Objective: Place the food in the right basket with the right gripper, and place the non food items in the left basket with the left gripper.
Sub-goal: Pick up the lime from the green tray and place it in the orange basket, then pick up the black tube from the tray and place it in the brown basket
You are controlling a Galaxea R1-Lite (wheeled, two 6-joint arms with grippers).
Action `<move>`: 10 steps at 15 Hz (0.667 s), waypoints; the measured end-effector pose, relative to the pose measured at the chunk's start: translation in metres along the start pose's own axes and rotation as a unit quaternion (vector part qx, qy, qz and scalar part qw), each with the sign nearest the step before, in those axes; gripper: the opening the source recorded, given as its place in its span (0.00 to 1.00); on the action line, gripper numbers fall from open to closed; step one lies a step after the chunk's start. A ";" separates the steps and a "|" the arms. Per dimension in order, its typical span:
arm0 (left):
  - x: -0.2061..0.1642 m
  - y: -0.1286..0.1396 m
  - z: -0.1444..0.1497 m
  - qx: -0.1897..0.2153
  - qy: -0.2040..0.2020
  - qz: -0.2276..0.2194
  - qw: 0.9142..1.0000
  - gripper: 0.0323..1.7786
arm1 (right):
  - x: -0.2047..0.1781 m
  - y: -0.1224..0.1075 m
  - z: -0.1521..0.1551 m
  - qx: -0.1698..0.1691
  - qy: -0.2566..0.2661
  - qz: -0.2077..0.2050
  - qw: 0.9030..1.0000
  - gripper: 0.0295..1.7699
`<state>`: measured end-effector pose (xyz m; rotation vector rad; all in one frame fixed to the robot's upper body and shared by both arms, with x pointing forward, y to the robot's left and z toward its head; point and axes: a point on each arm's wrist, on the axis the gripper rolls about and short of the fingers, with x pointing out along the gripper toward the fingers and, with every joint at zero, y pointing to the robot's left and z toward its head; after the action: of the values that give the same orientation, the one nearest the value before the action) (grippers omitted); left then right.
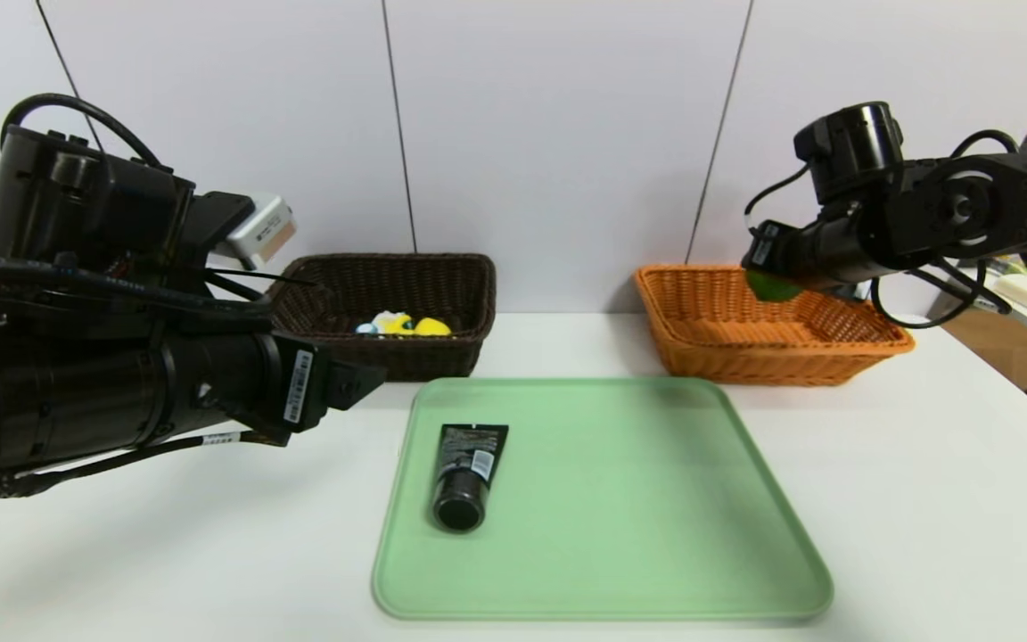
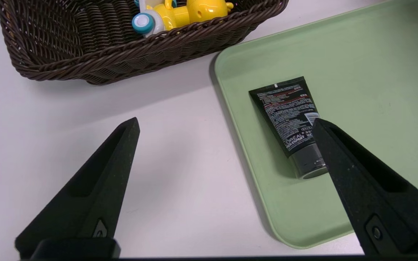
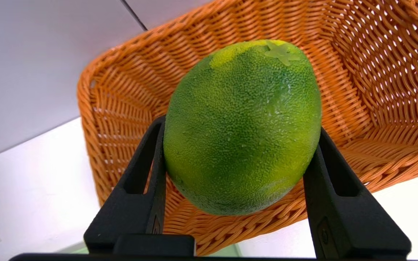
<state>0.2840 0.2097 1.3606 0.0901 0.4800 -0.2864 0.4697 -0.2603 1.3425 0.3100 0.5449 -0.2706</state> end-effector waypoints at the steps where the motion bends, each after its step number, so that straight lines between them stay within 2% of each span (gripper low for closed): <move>1: 0.000 0.000 0.000 0.000 -0.001 0.000 1.000 0.95 | 0.002 0.000 -0.001 -0.001 0.000 0.000 1.000 0.64; 5: -0.001 0.000 0.000 -0.001 -0.001 -0.001 1.000 0.95 | 0.007 -0.002 -0.001 -0.001 0.001 -0.004 1.000 0.77; 10: -0.001 0.000 0.001 -0.002 -0.004 -0.002 1.000 0.95 | 0.005 -0.005 0.001 0.002 -0.001 -0.005 1.000 0.86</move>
<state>0.2839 0.2097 1.3616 0.0837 0.4726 -0.2901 0.4727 -0.2661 1.3397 0.3112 0.5437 -0.2825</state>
